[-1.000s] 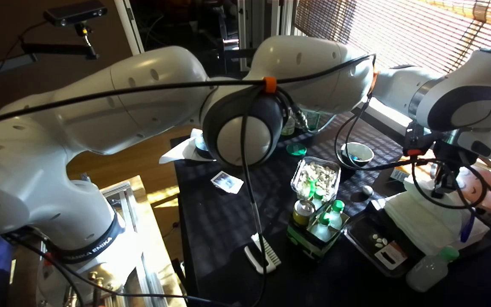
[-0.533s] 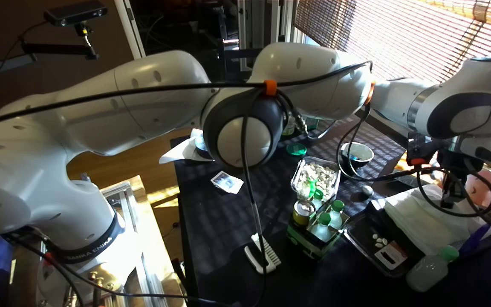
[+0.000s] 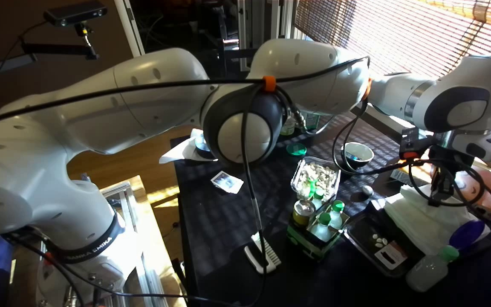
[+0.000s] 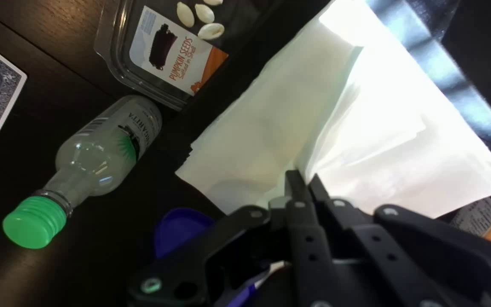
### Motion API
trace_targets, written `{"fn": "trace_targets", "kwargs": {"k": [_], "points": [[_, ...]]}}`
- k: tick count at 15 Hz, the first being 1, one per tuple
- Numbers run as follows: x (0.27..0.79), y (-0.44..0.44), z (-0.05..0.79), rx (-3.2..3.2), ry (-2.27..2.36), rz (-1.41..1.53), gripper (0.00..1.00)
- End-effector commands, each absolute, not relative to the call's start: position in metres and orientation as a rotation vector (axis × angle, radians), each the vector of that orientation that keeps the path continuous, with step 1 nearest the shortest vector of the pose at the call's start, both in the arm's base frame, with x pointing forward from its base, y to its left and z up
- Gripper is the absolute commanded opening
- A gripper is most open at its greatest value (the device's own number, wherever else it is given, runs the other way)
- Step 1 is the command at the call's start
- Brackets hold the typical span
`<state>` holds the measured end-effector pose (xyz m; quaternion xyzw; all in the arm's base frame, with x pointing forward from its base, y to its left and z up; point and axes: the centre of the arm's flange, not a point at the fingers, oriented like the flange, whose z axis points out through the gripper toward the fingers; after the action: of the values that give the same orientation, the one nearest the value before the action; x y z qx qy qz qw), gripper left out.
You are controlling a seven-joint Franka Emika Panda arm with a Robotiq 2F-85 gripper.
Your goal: Put the paper towel on the piles of paper towels
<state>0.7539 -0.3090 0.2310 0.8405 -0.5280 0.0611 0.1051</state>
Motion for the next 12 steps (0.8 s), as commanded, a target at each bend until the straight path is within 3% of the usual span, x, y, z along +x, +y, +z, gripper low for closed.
{"fn": "trace_targets", "kwargs": {"k": [1, 2, 12], "points": [[0.761, -0.307, 0.239, 2.442, -1.623, 0.123, 0.28], [0.761, -0.307, 0.239, 2.435, -1.641, 0.115, 0.29], [0.748, -0.31, 0.284, 2.394, -1.762, 0.057, 0.98]]}}
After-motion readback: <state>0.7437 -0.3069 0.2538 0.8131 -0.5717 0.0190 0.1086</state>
